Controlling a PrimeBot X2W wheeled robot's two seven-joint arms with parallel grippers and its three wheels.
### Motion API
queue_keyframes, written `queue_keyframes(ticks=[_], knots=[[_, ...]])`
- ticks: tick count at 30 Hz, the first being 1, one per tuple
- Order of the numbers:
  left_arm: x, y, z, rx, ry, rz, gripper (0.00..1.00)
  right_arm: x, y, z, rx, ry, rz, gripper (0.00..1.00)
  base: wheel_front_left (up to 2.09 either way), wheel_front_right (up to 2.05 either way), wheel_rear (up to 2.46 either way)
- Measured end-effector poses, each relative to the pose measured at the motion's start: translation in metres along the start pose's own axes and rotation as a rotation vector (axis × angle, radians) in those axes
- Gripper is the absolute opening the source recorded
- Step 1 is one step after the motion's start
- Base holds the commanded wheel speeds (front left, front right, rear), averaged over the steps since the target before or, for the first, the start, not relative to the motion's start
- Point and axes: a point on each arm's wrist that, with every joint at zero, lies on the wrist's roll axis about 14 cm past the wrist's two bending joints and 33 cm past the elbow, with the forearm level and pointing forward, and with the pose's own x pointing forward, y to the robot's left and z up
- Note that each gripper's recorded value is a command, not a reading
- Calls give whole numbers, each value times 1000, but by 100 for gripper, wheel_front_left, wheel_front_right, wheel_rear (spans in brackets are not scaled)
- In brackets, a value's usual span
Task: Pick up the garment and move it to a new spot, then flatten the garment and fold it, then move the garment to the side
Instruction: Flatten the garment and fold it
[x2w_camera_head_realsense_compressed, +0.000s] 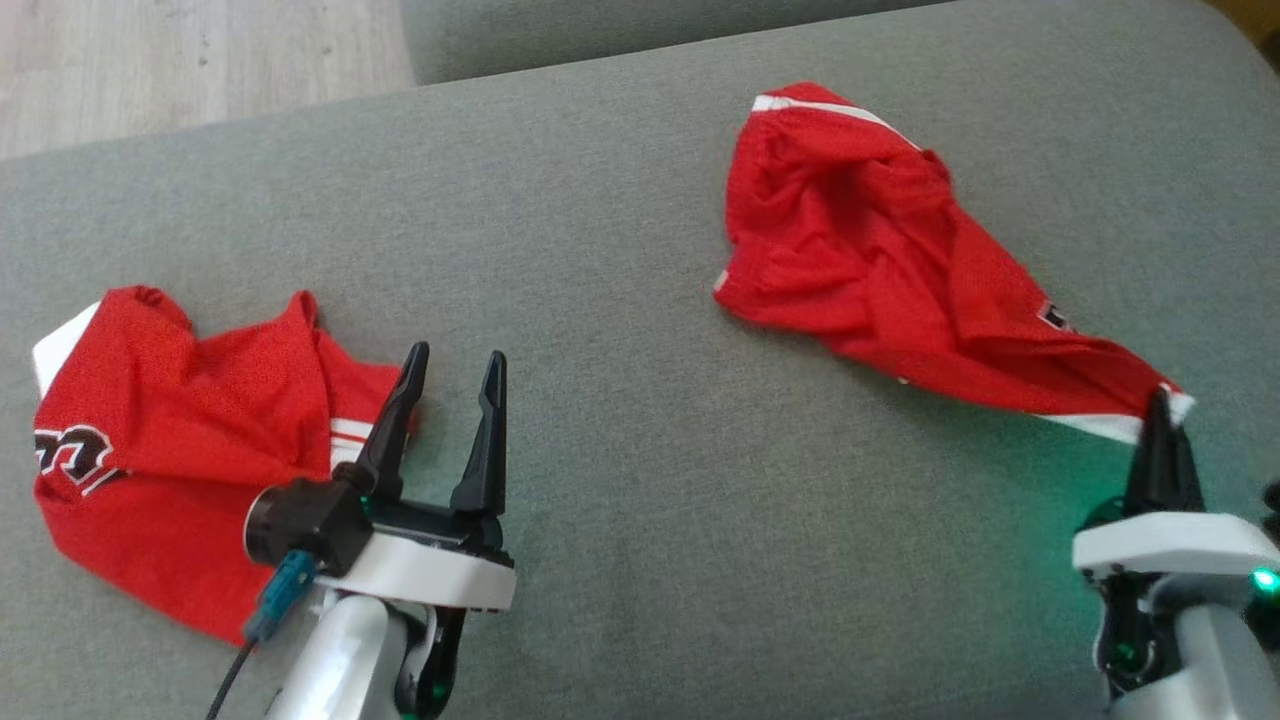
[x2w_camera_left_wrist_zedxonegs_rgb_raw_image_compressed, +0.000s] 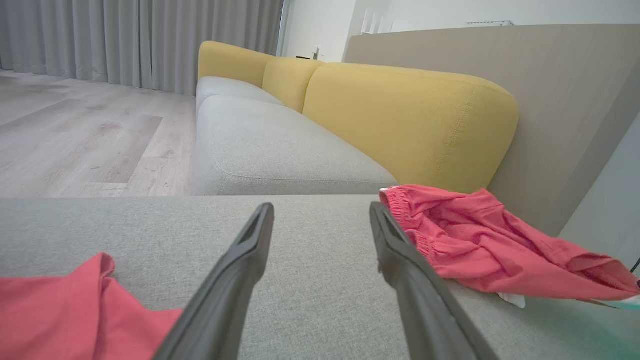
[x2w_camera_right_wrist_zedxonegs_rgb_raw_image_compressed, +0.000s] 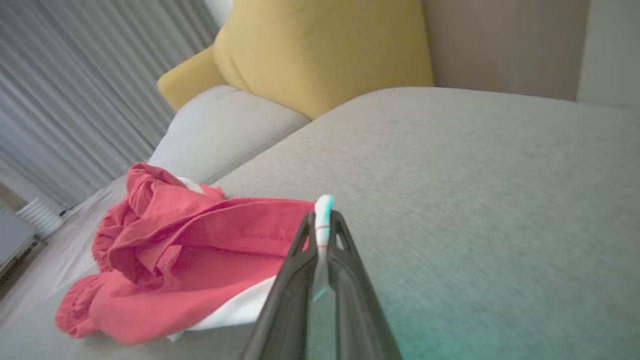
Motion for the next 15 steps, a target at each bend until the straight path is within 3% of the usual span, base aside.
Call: queue_keyframes(ticks=[3,4,5,11,15], knots=[[1,-1,-2,-1,7,-4,100,-1,-19,-1,49,1,-69,0,0,0,0],[1,-1,-3,-1,7,-4,100,0,-22,1,49,-4,-80,23,0,0,0],[1,-1,-3,-1,7,-4,100,2,-24,4,45,-11,-88,100,0,0,0],[-1,-1,0,-1,3,-5,100,15,-8,37,-34,-105,-33,100,0,0,0],[-4,1,3,2,-4,7,100,19,37,64,-90,-193,107,100,0,0,0]])
